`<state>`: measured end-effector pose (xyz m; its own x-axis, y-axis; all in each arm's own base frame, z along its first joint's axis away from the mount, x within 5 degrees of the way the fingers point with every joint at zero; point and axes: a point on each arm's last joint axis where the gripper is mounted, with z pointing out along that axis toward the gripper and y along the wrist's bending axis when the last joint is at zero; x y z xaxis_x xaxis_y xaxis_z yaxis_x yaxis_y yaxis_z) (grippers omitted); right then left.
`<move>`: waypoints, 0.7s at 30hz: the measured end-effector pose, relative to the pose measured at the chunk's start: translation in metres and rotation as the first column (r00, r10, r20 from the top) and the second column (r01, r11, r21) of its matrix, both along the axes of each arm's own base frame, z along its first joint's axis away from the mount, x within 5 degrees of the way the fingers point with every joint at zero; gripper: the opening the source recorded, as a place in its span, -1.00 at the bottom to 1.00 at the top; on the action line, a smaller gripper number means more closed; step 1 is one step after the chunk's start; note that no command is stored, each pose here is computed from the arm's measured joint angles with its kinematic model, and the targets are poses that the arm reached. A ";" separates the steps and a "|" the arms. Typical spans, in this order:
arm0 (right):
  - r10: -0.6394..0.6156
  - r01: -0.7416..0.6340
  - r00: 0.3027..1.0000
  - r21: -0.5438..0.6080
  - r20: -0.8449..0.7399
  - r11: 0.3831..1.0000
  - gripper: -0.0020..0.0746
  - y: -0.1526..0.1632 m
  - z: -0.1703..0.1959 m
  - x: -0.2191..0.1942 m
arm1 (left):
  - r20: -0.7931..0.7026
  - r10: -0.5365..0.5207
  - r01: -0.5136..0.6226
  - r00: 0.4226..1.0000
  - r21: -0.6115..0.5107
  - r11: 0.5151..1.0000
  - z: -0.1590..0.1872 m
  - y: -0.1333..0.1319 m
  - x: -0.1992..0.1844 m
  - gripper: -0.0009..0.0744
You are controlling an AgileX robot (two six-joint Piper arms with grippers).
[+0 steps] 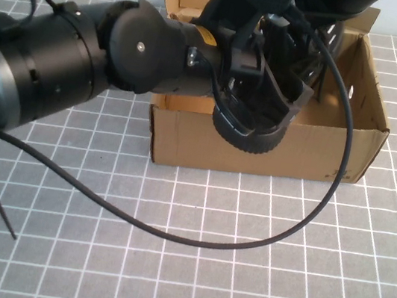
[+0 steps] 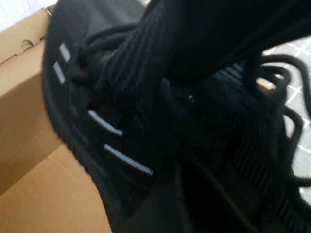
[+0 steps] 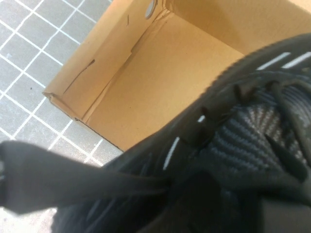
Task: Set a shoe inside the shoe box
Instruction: Hand over the shoe
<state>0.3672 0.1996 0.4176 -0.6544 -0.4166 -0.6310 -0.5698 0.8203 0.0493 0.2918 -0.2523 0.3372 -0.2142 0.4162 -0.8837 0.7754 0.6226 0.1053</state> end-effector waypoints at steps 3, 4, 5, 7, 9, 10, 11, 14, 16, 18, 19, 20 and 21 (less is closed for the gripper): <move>0.000 0.000 1.000 0.000 0.000 1.000 -0.96 0.000 0.000 0.000 | 0.006 0.009 -0.009 1.000 -0.003 1.000 -0.003 -0.001 0.003 0.66; 0.000 0.000 1.000 0.000 0.000 1.000 -0.96 0.000 0.000 0.000 | 0.011 0.010 -0.010 1.000 -0.004 1.000 -0.003 -0.001 0.003 0.66; 0.000 0.000 1.000 0.000 0.000 1.000 -0.96 0.000 0.000 0.000 | 0.015 0.010 -0.010 1.000 -0.002 1.000 -0.003 -0.001 0.003 0.66; 0.000 0.000 1.000 0.000 0.000 1.000 -0.96 0.000 0.000 0.000 | 0.038 0.010 -0.010 0.999 0.011 1.000 -0.002 -0.001 0.004 0.66; 0.000 0.000 1.000 0.000 0.000 1.000 -0.96 0.000 0.000 0.000 | 0.060 0.007 -0.008 0.998 0.028 1.000 -0.002 0.000 0.005 0.66; 0.000 0.000 1.000 0.000 0.000 1.000 -0.96 0.000 0.000 0.000 | 0.070 0.006 -0.009 0.998 0.033 0.999 -0.002 0.000 0.006 0.66; 0.000 0.000 1.000 0.000 0.000 1.000 -0.96 0.000 0.000 0.000 | 0.076 0.005 -0.008 0.997 0.037 0.999 -0.001 0.000 0.006 0.66; 0.001 -0.001 1.000 0.002 -0.001 1.000 -0.96 0.000 0.000 0.000 | 0.089 0.004 -0.008 0.996 0.044 0.999 -0.001 0.000 0.006 0.66; 0.002 -0.002 1.000 0.003 -0.002 1.000 -0.96 0.000 0.000 0.000 | 0.095 0.006 -0.010 0.995 0.049 0.999 -0.001 0.001 0.007 0.66; 0.002 -0.002 1.000 0.003 -0.002 1.000 -0.96 0.000 0.000 0.000 | 0.100 0.010 -0.015 0.995 0.052 0.999 -0.001 0.002 0.008 0.66; 0.002 -0.002 1.000 0.005 -0.003 1.000 -0.96 0.000 0.000 0.000 | 0.099 0.017 -0.022 0.995 0.052 0.998 -0.001 0.005 0.010 0.66; 0.003 -0.003 1.000 0.007 -0.003 1.000 -0.96 0.001 0.000 0.000 | 0.095 0.025 -0.030 0.995 0.048 0.998 -0.001 0.006 0.011 0.66; 0.004 -0.004 1.000 0.008 -0.004 1.000 -0.96 0.001 0.000 0.000 | 0.090 0.034 -0.038 0.995 0.044 0.998 -0.001 0.008 0.012 0.66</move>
